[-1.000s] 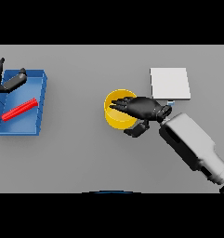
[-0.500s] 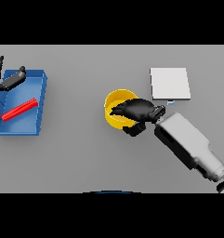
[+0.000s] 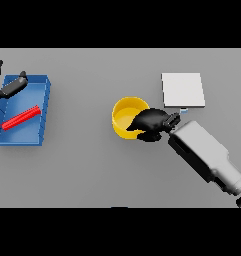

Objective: Pick up the red beaker and tilt it to pour out 1 green nut into yellow bowl. Pick up the yellow bowl and place it on the metallic measuring scale.

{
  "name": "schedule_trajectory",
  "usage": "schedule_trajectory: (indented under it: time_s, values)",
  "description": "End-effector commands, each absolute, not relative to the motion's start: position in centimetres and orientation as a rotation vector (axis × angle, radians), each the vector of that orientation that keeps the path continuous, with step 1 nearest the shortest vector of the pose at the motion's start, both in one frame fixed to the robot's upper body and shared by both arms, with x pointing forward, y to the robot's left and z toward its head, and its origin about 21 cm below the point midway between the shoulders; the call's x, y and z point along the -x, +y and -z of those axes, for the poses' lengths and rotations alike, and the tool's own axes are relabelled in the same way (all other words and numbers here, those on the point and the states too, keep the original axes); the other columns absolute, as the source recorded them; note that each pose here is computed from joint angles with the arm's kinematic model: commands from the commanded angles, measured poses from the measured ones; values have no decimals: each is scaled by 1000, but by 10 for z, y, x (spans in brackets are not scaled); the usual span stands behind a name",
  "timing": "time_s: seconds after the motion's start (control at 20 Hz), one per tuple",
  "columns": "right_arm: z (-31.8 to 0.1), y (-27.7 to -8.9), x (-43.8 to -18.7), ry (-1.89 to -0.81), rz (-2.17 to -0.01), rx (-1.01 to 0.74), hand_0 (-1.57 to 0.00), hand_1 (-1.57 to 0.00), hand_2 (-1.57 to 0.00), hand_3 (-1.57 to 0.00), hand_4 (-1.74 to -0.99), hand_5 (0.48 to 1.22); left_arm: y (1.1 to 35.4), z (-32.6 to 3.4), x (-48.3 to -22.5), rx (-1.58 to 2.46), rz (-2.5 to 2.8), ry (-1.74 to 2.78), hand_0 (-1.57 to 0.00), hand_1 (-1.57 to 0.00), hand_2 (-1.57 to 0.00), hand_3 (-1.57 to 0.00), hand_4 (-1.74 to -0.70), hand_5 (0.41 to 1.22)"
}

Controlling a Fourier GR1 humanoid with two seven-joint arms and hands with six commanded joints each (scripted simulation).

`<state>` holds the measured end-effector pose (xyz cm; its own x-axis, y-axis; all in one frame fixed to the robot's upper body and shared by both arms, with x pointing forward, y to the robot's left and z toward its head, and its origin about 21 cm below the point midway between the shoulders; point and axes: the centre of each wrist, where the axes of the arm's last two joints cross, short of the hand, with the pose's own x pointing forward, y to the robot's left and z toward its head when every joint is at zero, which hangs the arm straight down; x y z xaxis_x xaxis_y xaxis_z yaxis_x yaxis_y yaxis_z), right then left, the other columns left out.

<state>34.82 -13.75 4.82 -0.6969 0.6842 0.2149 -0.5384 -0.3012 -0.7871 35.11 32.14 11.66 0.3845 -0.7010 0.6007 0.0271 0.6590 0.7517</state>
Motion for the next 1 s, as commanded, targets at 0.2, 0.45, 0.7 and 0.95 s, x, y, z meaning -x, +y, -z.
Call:
schedule_trajectory:
  time_s: [0.2,0.45,0.7,0.95]
  values:
    - [-62,-140,-351,-1161,-2032,238,-1513,-1509,-1453,-1192,-1722,1207,320,-117,-348,-733,531,-1093,1,1,1,1,-803,725]
    - [-98,-149,-352,-1200,-2029,279,-1552,-1551,-1506,-1377,-1731,1216,322,-120,-347,-736,534,-1089,1,1,1,1,-798,721]
    - [-138,-154,-349,-1226,-1988,376,-1565,-1564,-1550,-1286,-1723,1219,319,-120,-347,-730,534,-1092,1,1,1,1,-803,723]
    - [-152,-162,-347,-1242,-1987,419,-1569,-1569,-1564,-1238,-1719,1220,322,-123,-346,-749,542,-1106,1,1,1,1,-800,723]
